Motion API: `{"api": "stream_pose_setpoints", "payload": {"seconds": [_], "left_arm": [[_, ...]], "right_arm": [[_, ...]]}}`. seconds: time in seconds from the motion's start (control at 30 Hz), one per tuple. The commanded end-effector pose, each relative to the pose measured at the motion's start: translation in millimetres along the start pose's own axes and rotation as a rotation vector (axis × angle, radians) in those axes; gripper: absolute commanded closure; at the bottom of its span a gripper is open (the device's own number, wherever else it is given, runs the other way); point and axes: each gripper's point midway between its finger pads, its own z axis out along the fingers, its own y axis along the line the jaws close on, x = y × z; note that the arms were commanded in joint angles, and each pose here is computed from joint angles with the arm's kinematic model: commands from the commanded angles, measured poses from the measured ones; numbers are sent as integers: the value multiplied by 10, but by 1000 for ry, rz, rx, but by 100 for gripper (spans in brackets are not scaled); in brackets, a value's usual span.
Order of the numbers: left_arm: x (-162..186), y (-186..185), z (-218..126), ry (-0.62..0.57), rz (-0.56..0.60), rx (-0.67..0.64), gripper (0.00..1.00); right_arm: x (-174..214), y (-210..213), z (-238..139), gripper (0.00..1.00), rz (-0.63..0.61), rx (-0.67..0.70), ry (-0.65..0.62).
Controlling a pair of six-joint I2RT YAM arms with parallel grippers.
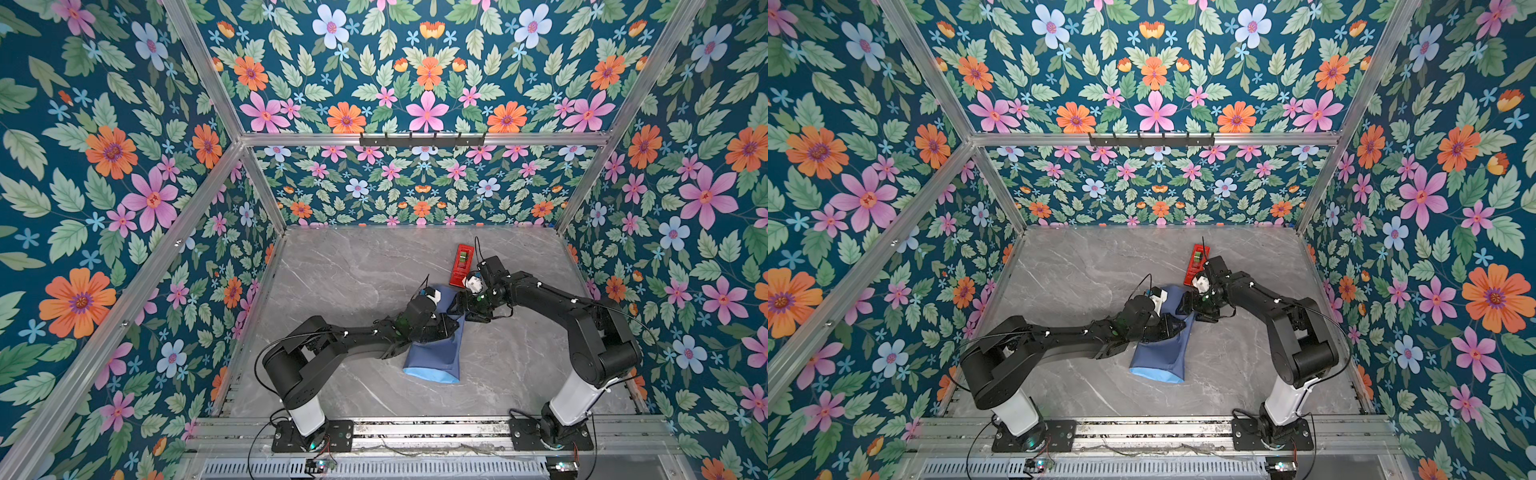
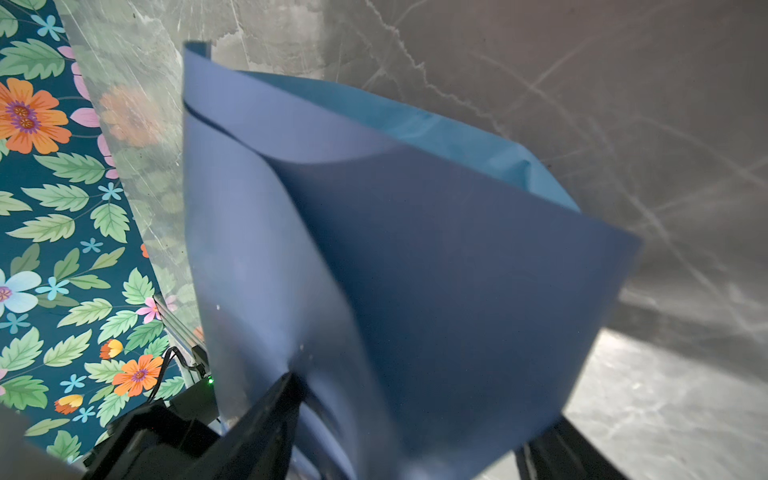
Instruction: Wrap the gift box in paper
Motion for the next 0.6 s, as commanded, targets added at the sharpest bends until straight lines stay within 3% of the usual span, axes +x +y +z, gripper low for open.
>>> {"api": "stream_pose_setpoints", "payload": {"seconds": [0.0,0.33,0.47,0.57], "left_arm": [[233,365,-58,94,-16,-163,70],[-64,-130,-464,-4,132,-93,48],[-267,119,-788,-102,196,-206,41],[-363,507,-893,-74,200,-304,34]], "right_arm": [[240,-337,30,23,37,149,72],[261,-377,36,24,40,151,77],[251,-361,38,24,38,145,76],[245,-355,40,24,36,142,76]]}}
